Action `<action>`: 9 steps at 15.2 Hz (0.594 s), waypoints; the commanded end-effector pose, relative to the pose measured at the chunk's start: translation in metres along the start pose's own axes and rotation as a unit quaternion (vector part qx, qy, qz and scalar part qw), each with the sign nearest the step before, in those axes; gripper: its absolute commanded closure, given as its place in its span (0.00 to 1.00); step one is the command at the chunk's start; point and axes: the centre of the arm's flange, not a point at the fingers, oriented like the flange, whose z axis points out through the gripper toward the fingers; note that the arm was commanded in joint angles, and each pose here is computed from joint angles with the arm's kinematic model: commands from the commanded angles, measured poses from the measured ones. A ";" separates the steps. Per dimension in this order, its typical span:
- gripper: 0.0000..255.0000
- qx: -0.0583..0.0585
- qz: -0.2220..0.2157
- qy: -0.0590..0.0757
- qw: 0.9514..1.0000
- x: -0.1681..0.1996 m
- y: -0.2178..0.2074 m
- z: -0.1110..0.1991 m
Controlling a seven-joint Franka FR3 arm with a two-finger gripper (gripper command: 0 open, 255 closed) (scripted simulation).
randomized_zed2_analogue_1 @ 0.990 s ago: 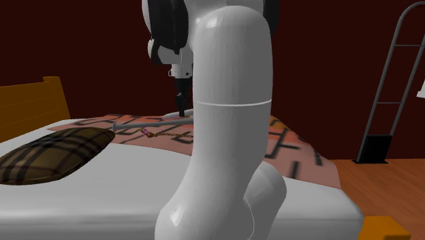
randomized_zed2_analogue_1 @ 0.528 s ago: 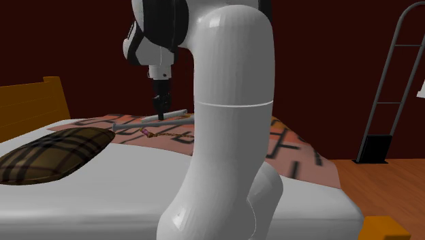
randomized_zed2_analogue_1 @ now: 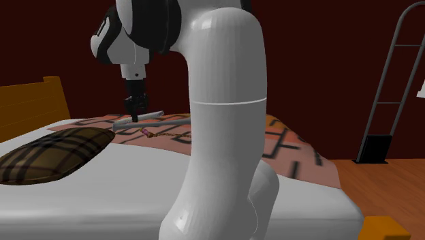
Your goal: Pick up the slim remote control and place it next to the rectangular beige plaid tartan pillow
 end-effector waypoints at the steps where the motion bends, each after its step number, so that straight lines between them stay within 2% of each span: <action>1: 1.00 0.000 0.001 0.000 1.000 0.023 -0.014 0.001; 7: 1.00 0.000 0.001 0.000 1.000 0.090 -0.056 0.002; 9: 1.00 0.000 0.001 0.000 1.000 0.096 -0.059 0.007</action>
